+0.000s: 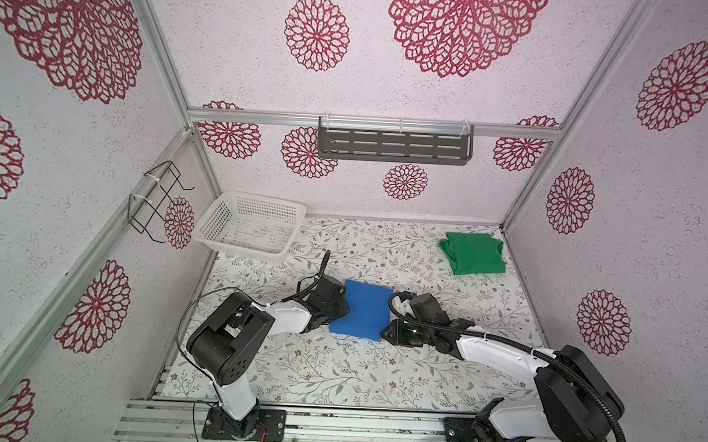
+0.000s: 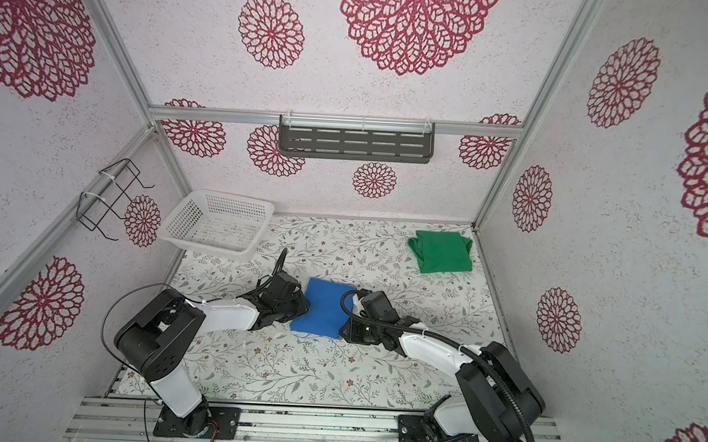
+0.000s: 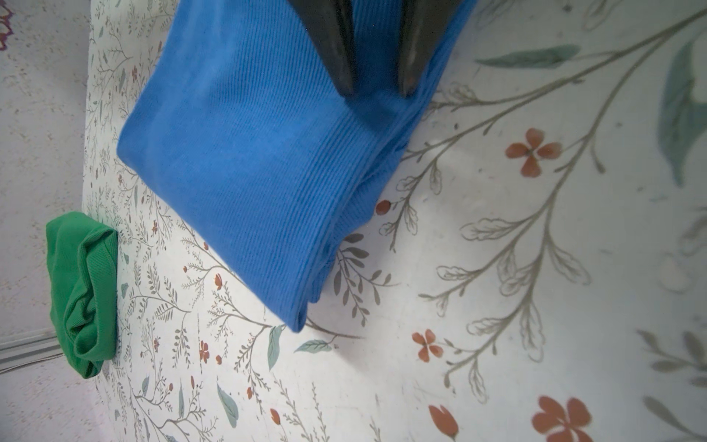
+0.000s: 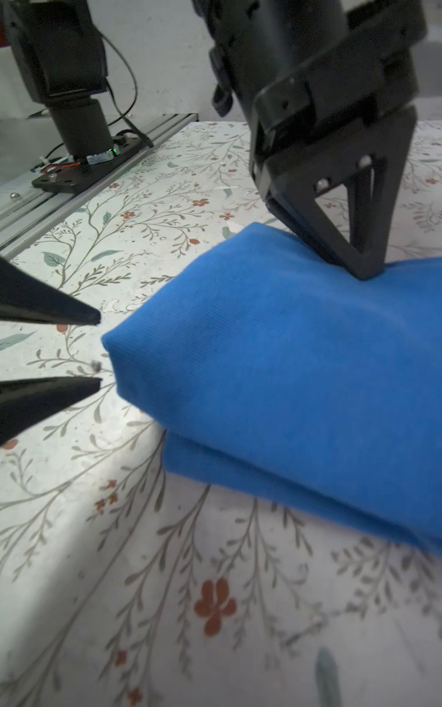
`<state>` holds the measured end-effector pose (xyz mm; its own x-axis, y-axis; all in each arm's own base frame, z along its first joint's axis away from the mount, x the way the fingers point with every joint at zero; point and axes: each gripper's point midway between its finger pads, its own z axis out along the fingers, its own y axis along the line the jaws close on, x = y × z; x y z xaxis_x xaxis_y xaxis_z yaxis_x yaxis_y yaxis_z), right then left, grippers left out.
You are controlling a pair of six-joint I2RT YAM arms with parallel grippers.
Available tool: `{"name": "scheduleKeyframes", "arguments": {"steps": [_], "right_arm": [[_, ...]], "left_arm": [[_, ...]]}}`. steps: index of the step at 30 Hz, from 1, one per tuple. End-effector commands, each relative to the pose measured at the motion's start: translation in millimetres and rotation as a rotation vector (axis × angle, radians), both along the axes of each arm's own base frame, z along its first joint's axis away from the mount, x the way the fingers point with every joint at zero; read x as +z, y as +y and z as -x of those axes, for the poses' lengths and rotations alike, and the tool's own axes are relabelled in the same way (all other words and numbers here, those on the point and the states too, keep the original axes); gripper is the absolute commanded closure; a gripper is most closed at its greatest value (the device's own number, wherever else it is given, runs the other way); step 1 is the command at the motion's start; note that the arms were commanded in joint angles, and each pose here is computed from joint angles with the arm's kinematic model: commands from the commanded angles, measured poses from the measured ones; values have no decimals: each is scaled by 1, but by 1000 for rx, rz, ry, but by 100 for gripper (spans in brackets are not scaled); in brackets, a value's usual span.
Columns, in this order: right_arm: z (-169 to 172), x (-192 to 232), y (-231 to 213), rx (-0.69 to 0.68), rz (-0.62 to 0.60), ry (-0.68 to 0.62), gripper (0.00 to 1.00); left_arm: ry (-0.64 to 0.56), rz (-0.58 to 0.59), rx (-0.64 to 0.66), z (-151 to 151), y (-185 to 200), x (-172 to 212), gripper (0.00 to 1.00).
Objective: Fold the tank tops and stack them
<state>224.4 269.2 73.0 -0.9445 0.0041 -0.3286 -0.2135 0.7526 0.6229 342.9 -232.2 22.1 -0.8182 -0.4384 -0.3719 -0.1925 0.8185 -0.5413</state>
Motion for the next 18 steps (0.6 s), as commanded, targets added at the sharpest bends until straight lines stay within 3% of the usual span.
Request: {"name": "scheduleKeyframes", "arguments": {"steps": [1, 5, 15, 18], "right_arm": [[-8, 10, 15, -8, -59, -20, 79], [-10, 2, -2, -51, 9, -36, 82], [0, -13, -2, -48, -33, 14, 62], [-4, -13, 5, -39, -56, 7, 61]], "left_arm": [[45, -39, -18, 11, 2, -6, 75], [48, -49, -14, 12, 4, -7, 75], [52, -52, -21, 10, 2, -7, 75], [49, -57, -18, 11, 4, -6, 75]]}}
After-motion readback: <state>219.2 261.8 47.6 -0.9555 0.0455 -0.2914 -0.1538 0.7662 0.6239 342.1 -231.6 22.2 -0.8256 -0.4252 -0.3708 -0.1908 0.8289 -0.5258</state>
